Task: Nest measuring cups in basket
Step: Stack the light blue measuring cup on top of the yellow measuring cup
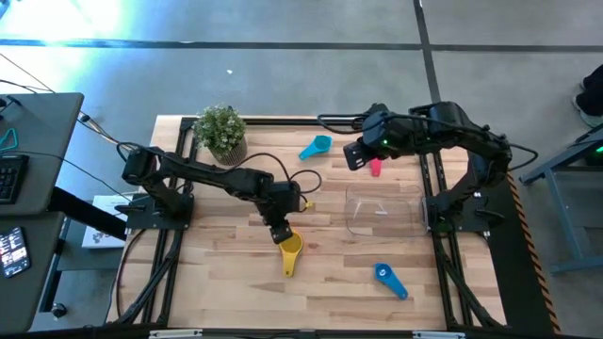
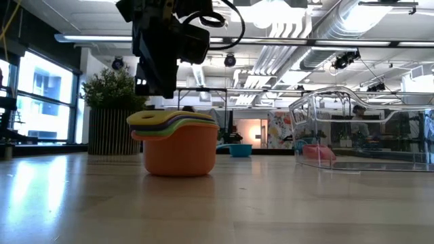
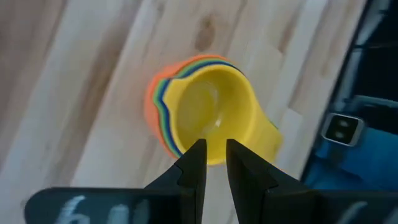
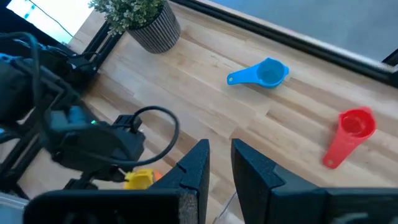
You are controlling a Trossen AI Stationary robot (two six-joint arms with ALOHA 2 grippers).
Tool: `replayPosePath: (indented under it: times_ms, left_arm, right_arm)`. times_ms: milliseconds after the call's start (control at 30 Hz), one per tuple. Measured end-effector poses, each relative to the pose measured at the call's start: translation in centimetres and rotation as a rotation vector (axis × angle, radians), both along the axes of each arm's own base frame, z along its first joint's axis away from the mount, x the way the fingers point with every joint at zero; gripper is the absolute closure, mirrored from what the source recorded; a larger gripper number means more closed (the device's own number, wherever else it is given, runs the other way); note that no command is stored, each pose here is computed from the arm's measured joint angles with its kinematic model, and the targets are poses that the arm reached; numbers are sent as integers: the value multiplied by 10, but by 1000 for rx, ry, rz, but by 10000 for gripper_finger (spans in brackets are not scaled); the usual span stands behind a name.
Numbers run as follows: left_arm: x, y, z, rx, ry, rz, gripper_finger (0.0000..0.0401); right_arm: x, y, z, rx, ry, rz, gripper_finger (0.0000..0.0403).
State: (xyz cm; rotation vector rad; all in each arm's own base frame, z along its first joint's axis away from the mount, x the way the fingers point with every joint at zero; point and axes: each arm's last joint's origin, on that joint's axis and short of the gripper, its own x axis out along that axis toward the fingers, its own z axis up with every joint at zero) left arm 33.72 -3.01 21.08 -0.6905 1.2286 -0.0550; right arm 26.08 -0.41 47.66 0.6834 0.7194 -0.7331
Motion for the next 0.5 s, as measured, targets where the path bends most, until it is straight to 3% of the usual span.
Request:
replayPosePath:
  times_ms: [500]
  left_arm:
    - [-26,-40,34,-16,-59,-135,350]
  right_arm:
    - [-4,51,1,36,-72,7,343]
